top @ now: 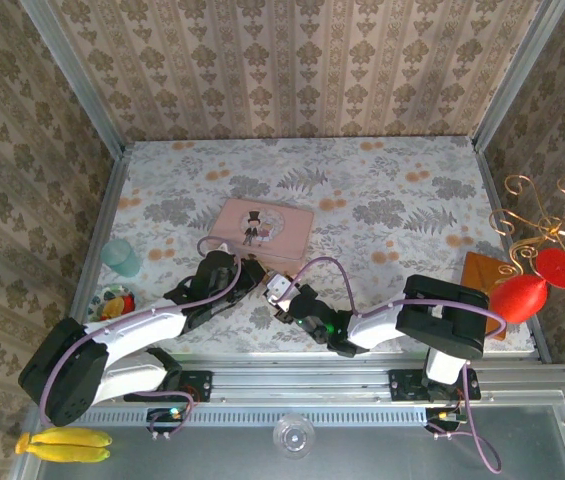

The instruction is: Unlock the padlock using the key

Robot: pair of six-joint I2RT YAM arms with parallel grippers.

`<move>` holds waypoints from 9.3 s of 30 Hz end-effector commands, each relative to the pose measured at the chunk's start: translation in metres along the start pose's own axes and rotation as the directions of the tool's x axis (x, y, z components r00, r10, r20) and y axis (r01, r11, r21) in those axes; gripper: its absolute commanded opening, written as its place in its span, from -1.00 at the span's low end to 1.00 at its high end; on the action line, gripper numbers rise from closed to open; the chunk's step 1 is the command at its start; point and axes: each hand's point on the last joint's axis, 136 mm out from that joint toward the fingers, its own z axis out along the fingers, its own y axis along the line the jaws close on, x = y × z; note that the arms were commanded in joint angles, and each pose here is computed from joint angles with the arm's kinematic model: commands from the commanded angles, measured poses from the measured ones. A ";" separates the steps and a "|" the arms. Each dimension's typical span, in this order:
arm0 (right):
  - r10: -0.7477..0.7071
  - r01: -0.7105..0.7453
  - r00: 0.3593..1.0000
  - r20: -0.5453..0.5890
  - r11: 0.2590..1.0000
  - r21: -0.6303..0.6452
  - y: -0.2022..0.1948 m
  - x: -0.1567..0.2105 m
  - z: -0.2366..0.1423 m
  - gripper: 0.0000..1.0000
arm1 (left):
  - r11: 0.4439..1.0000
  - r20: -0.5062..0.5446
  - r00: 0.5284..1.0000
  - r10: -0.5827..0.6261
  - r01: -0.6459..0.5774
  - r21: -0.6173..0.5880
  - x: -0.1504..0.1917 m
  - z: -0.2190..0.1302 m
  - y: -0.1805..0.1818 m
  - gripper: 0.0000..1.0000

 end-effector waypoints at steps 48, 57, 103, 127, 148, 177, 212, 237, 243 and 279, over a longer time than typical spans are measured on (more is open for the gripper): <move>0.434 -0.456 0.880 -0.191 0.885 -0.093 0.000 0.009 -0.016 -0.50 | 0.987 -0.010 0.998 0.059 -0.057 0.152 -0.003 0.026 -0.056 -0.97; 0.265 -0.267 0.964 -0.040 0.962 -0.052 -0.019 0.006 -0.017 -0.18 | 0.986 0.002 0.997 0.073 -0.072 0.149 -0.007 0.021 -0.062 -0.97; 0.046 -0.059 0.991 0.123 0.993 0.101 -0.021 -0.008 0.004 -0.54 | 0.986 0.022 0.995 0.098 -0.100 0.133 -0.005 0.013 -0.055 -1.00; 0.377 -0.374 0.926 0.037 0.926 -0.058 -0.020 -0.005 0.000 -0.98 | 0.985 -0.006 0.993 0.116 -0.114 0.130 -0.001 0.032 -0.055 -0.94; 0.650 -0.690 0.713 -0.262 0.716 -0.104 -0.032 0.038 0.007 -1.00 | 0.986 -0.043 0.988 0.150 -0.146 0.086 0.007 0.056 -0.037 -0.13; 0.630 -0.744 0.611 -0.480 0.664 -0.075 -0.030 0.063 0.020 -0.20 | 0.953 0.080 0.956 0.283 -0.271 -0.135 -0.071 -0.038 0.024 0.33; 0.576 -0.684 0.634 -0.516 0.729 -0.027 -0.014 0.065 0.054 -0.40 | 0.926 0.082 0.927 0.365 -0.353 -0.134 -0.152 0.017 0.040 0.38; 0.604 -0.563 0.702 -0.378 0.795 0.224 -0.058 0.057 0.042 -1.00 | 0.834 -0.074 0.897 0.436 -0.433 -0.342 -0.107 0.031 0.082 0.35; 0.604 -0.511 0.707 -0.367 0.796 0.324 -0.078 0.060 0.034 -1.00 | 0.810 -0.111 0.891 0.439 -0.446 -0.381 -0.089 0.027 0.090 0.35; 0.570 -0.574 0.687 -0.451 0.806 0.144 -0.103 0.049 0.045 -1.00 | 0.907 0.088 0.920 0.382 -0.355 -0.226 -0.077 0.003 0.012 0.40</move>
